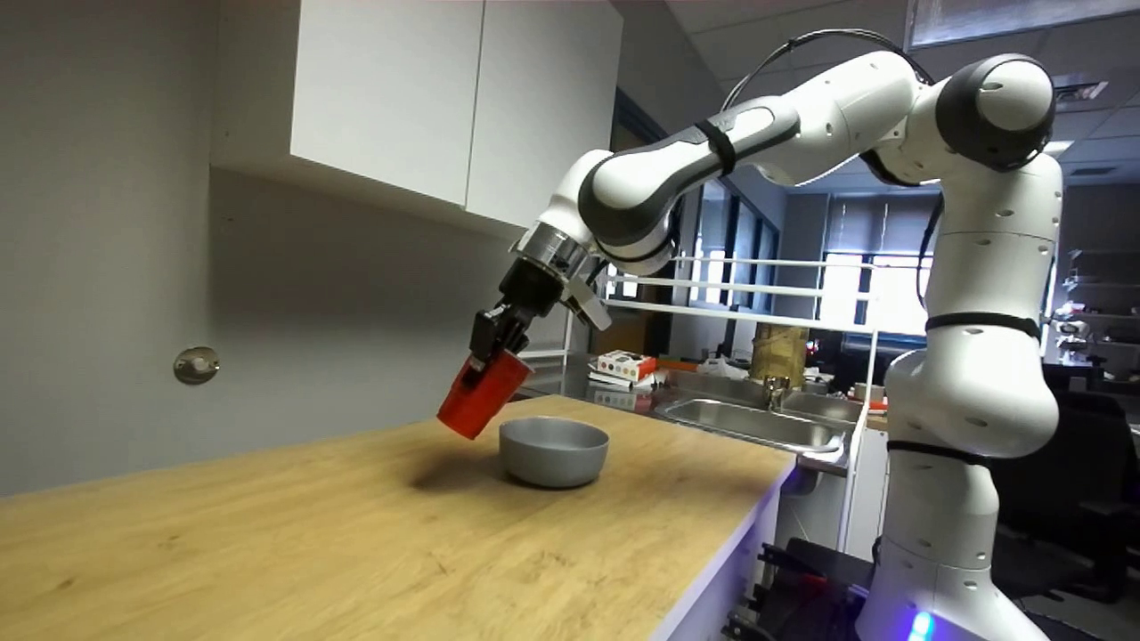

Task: Pour the contents of the cup into the bowl

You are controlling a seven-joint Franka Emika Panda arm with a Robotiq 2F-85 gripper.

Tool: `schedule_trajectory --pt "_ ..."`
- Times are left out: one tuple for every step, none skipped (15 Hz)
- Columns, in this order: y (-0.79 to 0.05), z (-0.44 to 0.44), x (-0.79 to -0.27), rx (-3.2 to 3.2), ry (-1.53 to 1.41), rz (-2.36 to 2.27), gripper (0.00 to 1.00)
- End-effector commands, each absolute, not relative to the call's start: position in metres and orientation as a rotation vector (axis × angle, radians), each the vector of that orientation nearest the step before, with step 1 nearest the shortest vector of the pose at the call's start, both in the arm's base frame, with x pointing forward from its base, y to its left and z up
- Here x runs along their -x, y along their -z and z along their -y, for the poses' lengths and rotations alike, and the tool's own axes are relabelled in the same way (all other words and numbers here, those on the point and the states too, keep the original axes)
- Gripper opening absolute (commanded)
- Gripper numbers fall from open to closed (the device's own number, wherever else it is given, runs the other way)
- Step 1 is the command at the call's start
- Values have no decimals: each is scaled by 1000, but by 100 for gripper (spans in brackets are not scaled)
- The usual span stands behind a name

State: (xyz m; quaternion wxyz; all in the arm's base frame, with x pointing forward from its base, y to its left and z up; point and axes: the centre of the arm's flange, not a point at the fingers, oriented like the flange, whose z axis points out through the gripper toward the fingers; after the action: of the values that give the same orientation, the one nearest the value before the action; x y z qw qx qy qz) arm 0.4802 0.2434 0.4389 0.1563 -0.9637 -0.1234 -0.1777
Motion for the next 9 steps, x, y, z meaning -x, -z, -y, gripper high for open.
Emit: schedule_trajectory --pt "-441 -237 -487 2630 450 456 2" --pt "-439 -231 -485 2587 439 472 2" --pt "-437 -223 -483 2540 430 489 2" --pt "-435 -216 -481 2498 424 499 2" --pt "-432 -203 -480 2449 419 505 2" --pt "-429 -191 -480 2403 415 504 2" --pt "-427 -176 -480 2352 416 502 2" --pt "-424 -163 -481 2307 419 503 2" --pt "-422 -145 -481 2248 418 512 2"
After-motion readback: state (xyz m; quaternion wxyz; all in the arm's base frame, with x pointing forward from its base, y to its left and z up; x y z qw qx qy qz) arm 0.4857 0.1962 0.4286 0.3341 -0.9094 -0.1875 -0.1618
